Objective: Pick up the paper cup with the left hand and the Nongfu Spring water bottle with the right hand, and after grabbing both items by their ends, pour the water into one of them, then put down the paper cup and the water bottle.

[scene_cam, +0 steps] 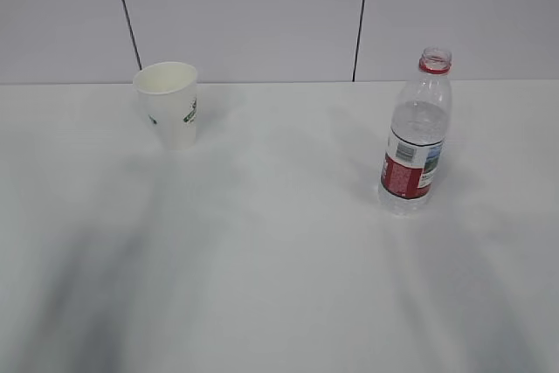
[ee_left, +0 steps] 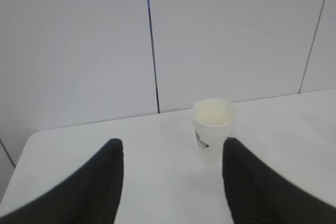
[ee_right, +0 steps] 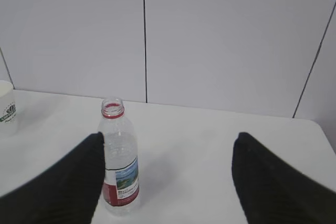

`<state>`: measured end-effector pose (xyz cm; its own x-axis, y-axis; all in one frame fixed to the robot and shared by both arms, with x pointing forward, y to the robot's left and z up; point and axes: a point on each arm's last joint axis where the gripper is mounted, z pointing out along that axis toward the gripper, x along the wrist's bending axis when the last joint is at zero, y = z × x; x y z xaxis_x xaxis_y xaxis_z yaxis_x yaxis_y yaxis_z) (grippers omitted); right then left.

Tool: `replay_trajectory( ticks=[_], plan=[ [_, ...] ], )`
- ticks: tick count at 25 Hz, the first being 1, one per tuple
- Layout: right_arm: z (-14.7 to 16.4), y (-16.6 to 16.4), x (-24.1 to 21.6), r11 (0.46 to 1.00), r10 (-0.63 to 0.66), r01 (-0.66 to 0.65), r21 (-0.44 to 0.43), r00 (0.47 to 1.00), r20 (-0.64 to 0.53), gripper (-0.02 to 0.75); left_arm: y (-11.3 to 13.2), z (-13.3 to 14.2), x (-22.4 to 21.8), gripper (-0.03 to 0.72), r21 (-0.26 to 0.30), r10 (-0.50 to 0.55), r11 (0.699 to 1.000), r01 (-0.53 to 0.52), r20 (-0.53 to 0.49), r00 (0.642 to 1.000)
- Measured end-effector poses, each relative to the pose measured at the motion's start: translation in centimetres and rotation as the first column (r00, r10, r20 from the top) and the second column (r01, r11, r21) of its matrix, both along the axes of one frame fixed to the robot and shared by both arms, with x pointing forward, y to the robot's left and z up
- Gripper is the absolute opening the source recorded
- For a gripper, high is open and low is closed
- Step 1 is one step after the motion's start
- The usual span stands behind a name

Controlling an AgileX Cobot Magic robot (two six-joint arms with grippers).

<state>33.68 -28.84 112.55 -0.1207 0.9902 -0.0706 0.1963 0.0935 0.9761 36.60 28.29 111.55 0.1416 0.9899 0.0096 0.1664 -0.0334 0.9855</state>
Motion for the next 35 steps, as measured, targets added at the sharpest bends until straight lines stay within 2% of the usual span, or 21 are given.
replay_trajectory(
  ticks=[5, 13, 28, 35],
  plan=[
    [0.2, 0.0, 1.1, 1.0, -0.003, 0.004, -0.005, 1.0, 0.029, 0.566, -0.2, -0.1, 1.2, 0.445, -0.002, -0.004, 1.0, 0.004, 0.015, 1.0],
    [0.0, 0.1, 2.7, 0.999, -0.008, 0.009, -0.032, 0.999, 0.031, 0.566, -0.9, -1.5, 3.7, 0.445, 0.01, -0.024, 1.0, 0.024, -0.062, 0.998],
    [0.2, 0.1, 3.7, 0.999, -0.012, 0.014, -0.03, 0.998, 0.069, 0.566, -1.3, -1.7, 4.3, 0.444, 0.002, -0.039, 0.999, 0.039, -0.047, 0.998],
    [-0.3, 0.2, 5.4, 1.0, -0.017, 0.017, -0.008, 0.998, 0.061, 0.566, -1.5, -2.6, 5.6, 0.444, 0.007, -0.039, 0.999, 0.04, -0.09, 0.995]
  ],
)
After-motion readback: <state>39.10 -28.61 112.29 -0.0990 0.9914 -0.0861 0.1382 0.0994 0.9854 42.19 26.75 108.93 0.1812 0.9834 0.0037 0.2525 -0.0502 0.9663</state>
